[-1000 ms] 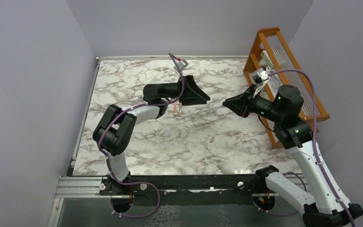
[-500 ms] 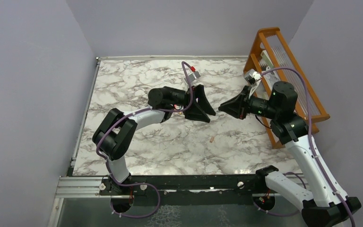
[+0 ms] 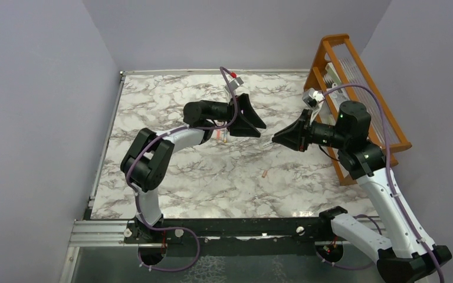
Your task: Insert the pens into the pen caps
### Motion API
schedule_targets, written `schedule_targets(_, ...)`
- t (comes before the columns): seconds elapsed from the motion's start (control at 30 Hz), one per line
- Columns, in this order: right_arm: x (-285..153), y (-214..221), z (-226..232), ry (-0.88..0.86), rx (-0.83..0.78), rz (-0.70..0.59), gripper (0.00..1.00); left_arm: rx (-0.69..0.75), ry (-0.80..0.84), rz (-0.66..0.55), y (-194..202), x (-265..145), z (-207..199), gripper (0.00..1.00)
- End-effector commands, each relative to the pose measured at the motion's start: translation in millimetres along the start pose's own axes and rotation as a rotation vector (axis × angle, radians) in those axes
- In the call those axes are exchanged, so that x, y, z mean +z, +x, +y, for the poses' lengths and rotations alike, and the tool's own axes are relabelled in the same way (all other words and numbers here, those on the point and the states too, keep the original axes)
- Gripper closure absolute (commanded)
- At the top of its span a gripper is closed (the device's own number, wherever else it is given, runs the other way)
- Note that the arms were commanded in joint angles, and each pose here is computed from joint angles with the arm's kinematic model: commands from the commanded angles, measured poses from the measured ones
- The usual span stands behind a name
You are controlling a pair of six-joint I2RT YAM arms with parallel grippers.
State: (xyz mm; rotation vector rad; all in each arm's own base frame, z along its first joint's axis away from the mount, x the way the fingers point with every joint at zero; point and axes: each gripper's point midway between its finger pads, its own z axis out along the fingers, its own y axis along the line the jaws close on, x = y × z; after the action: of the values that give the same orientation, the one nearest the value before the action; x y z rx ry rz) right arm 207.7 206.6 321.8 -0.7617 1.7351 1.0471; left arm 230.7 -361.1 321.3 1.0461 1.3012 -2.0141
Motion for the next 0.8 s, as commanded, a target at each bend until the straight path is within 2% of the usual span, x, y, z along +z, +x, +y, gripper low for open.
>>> schedule_targets(0.0, -2, -4, 11, -0.040, 0.002, -0.007, 0.99, 0.205, 0.071, -0.031, -1, 5, -9, 0.33)
schedule_targets(0.23, 6, -9, 2, -0.039, 0.004, -0.001, 0.99, 0.193, 0.119, 0.050, 35, 16, -25, 0.32)
schedule_targets(0.47, 13, -11, 2, -0.079, 0.003, 0.010, 0.99, 0.149, 0.122, 0.049, 41, 20, -21, 0.34)
schedule_targets(0.77, 16, 3, 0, -0.094, 0.038, 0.043, 0.99, 0.135, 0.139, 0.038, 39, 30, -17, 0.45)
